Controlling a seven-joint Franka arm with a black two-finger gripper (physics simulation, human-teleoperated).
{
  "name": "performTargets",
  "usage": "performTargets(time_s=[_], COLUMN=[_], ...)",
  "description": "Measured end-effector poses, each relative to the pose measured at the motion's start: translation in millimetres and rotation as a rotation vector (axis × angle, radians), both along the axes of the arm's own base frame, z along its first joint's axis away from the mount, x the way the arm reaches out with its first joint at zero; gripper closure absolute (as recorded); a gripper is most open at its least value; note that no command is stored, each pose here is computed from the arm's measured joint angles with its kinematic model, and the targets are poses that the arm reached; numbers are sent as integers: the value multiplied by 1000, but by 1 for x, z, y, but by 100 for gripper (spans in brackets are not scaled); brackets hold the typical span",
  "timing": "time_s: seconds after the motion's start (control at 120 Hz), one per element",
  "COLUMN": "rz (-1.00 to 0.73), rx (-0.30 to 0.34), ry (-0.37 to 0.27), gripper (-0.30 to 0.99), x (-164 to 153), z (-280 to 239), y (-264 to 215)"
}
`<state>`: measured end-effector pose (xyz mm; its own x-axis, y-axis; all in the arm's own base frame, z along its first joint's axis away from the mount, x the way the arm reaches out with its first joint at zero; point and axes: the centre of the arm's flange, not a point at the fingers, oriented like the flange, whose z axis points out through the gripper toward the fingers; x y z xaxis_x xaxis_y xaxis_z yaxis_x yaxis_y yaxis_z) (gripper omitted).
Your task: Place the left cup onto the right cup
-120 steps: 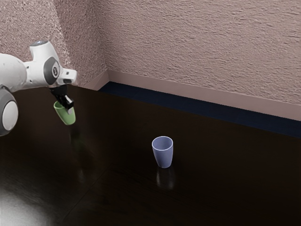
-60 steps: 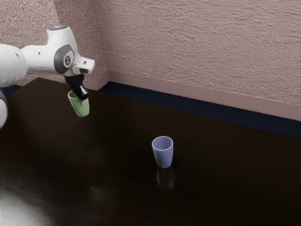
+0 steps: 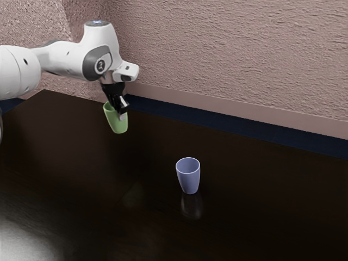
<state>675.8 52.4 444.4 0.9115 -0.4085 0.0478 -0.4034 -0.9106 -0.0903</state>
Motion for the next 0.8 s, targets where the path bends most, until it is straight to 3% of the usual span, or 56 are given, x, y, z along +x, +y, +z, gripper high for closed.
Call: performTargets(time_s=[0.8], rz=[59], rx=[6], ry=[-6], gripper=[78], x=[-14], z=[29], y=[-115])
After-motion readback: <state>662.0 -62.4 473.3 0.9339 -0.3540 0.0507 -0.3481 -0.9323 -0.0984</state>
